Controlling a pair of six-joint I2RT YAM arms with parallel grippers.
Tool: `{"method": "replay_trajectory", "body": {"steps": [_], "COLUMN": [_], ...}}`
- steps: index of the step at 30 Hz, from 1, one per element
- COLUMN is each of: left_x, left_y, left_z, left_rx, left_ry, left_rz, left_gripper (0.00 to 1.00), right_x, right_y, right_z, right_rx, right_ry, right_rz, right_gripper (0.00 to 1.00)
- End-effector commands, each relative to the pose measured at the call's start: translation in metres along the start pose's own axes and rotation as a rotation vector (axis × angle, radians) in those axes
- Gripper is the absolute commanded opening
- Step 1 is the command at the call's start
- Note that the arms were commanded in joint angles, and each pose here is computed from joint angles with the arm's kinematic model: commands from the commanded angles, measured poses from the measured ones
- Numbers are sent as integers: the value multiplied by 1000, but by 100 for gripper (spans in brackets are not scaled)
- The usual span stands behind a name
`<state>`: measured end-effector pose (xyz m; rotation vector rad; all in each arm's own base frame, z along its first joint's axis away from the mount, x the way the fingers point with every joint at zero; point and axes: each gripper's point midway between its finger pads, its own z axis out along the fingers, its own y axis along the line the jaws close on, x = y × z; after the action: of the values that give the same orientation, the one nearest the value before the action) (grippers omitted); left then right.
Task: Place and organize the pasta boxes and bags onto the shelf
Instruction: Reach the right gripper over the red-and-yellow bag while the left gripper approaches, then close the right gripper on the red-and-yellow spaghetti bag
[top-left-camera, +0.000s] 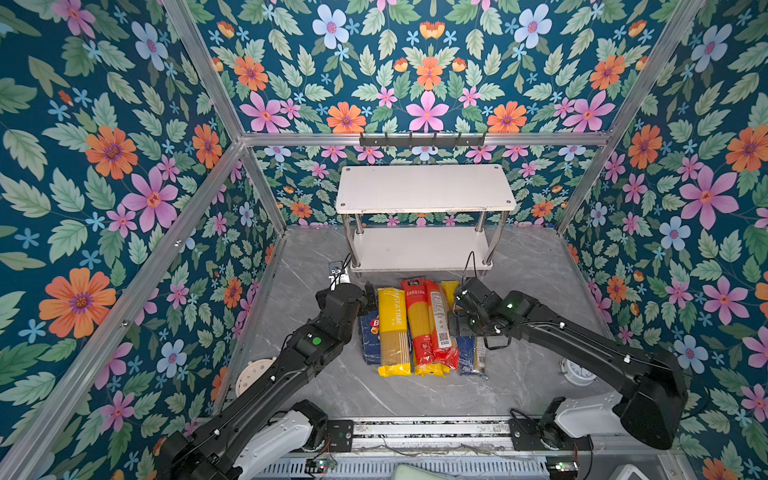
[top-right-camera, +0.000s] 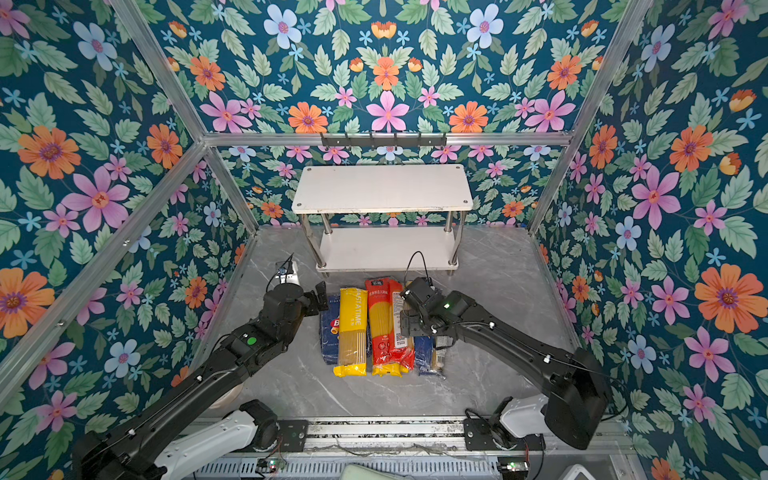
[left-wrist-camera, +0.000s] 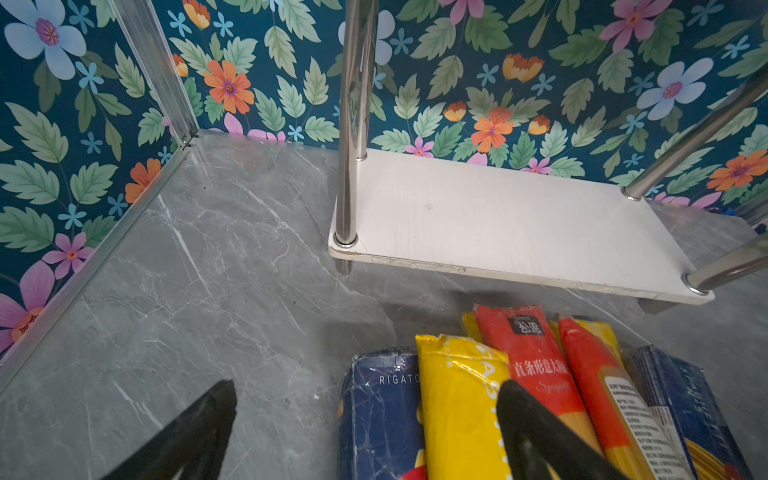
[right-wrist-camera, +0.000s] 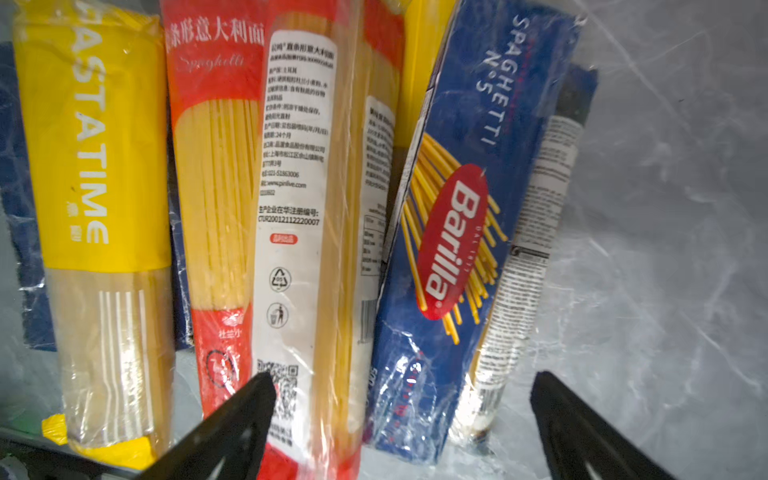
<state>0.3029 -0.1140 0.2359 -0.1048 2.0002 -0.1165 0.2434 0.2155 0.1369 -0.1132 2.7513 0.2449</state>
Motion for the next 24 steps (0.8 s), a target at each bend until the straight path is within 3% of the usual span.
{"method": "replay_trajectory", "body": {"steps": [1, 8, 14, 24], "left_x": [4, 8, 8, 16], "left_y": [-2, -14, -11, 2], "left_z": [-1, 1, 3, -10], "left_rx": [9, 58, 19, 8], "left_ry": [35, 93, 120, 125], "left_rz": [18, 74, 107, 92], "left_gripper": [100, 100, 100, 100], "right_x": [1, 1, 19, 45], "right_y": [20, 42, 55, 55], "right_z": [8, 18, 35, 65], "right_rx": [-65, -145, -187, -174], "right_ry": [35, 72, 164, 284], "right_rz": [21, 3, 17, 60], "right_gripper": [95, 84, 74, 84]}}
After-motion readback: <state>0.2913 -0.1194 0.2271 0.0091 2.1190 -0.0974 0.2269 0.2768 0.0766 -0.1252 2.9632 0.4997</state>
